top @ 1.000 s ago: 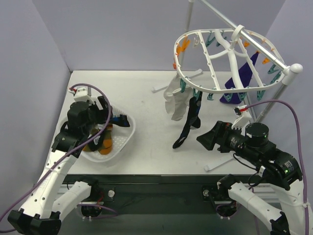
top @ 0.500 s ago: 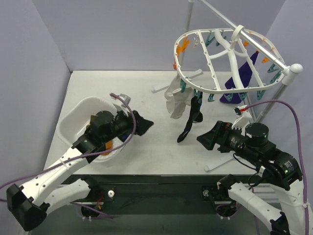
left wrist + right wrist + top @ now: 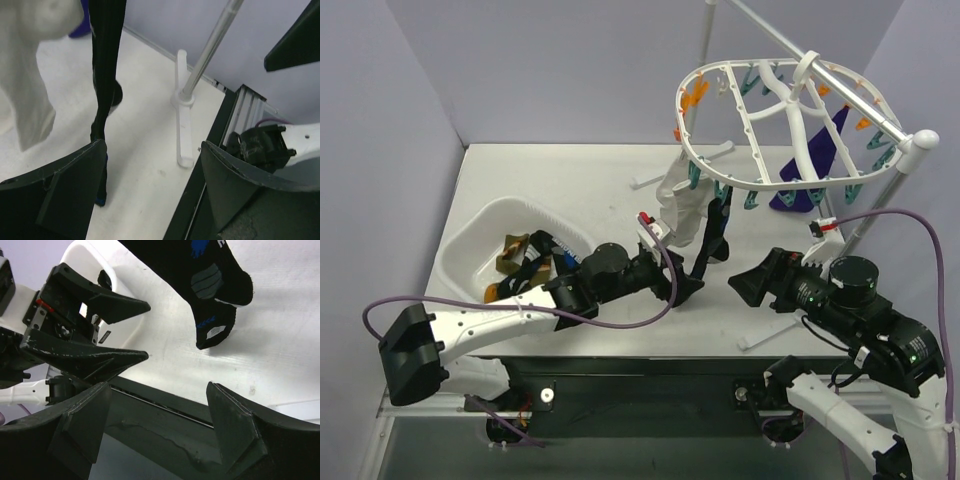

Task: Remove the socks clipped to the hanger

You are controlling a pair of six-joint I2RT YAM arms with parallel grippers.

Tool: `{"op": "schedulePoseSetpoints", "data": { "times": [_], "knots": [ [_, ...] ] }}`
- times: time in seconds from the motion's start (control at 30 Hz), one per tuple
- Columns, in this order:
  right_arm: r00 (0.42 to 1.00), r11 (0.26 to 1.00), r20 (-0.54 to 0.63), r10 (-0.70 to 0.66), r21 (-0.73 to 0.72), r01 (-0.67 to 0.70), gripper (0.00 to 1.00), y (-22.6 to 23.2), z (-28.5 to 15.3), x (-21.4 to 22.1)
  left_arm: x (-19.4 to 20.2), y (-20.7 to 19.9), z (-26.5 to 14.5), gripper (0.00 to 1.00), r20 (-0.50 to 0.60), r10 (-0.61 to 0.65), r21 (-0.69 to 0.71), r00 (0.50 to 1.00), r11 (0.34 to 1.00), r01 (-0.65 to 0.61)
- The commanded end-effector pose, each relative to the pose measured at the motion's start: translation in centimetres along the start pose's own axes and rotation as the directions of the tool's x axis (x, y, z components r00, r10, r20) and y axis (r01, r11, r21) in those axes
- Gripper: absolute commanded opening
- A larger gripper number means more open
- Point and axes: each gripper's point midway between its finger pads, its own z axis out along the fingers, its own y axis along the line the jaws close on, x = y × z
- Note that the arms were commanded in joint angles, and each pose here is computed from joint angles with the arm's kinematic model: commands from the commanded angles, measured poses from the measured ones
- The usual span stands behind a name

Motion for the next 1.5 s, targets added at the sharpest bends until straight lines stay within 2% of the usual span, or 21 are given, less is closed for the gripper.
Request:
{"op": "schedulePoseSetpoints", "data": {
  "times": [0.0,0.07,0.27,0.4,0.5,0.53,0.67,0.83,0.9,1.07,1.2,1.27,1.47],
  "knots": [
    [0.998,1.000,0.068,-0.013,0.001,0.013,0.78,0.4,-0.9,-1.7,-7.6,-1.2,1.6,0.87,0.239,0.062,-0.018,0.969,0.998,-0.060],
    [0.998,1.000,0.064,-0.011,0.000,0.011,0.78,0.4,-0.9,-1.7,-7.4,0.1,2.7,0.86,0.248,0.066,-0.077,0.966,0.996,-0.049],
    [0.997,1.000,0.073,-0.002,0.008,0.002,0.77,0.2,-1.2,-1.6,-8.0,1.1,5.7,0.83,0.272,0.090,-0.132,0.958,0.990,-0.056],
    [0.997,1.000,0.075,-0.007,0.027,0.005,0.77,-0.2,-1.5,-1.6,-8.7,1.7,6.8,0.76,0.279,0.097,-0.168,0.955,0.985,-0.051],
    [0.997,0.998,0.072,-0.016,0.057,0.012,0.77,-0.8,-1.4,-1.5,-9.4,1.3,7.3,0.60,0.295,0.093,-0.153,0.951,0.987,-0.049],
    [0.997,0.997,0.079,-0.018,0.076,0.012,0.77,-1.2,-1.3,-1.6,-9.7,1.1,7.4,0.51,0.293,0.091,-0.152,0.952,0.987,-0.048],
    [0.998,0.987,0.048,-0.034,0.160,0.026,0.76,-2.8,-0.9,-1.0,-10.1,0.3,7.6,0.30,0.267,0.078,-0.117,0.961,0.992,-0.048],
    [0.999,0.982,0.007,-0.043,0.185,0.041,0.76,-3.4,-0.2,-0.3,-10.4,-0.8,7.2,0.06,0.241,0.046,-0.073,0.970,0.997,-0.029],
    [0.999,0.976,0.013,-0.048,0.213,0.044,0.76,-4.0,-0.1,-0.4,-10.9,-1.4,6.7,0.00,0.245,0.029,-0.049,0.969,0.999,-0.017],
    [0.998,0.972,-0.018,-0.058,0.228,0.061,0.78,-4.5,0.8,0.3,-11.9,-3.6,5.1,0.00,0.233,-0.066,0.045,0.970,0.997,0.057],
    [0.998,0.975,-0.022,-0.066,0.210,0.070,0.82,-4.4,1.9,0.5,-12.0,-6.6,3.6,0.00,0.184,-0.163,0.196,0.969,0.972,0.127],
    [0.997,0.985,-0.049,-0.064,0.159,0.071,0.84,-3.7,2.4,1.3,-11.8,-7.5,2.9,0.00,0.160,-0.216,0.241,0.963,0.955,0.174],
    [0.996,0.996,-0.018,-0.089,-0.013,0.089,0.89,-1.0,3.3,1.3,-11.4,-9.6,1.6,0.00,0.105,-0.322,0.364,0.941,0.893,0.265]
  ]
}}
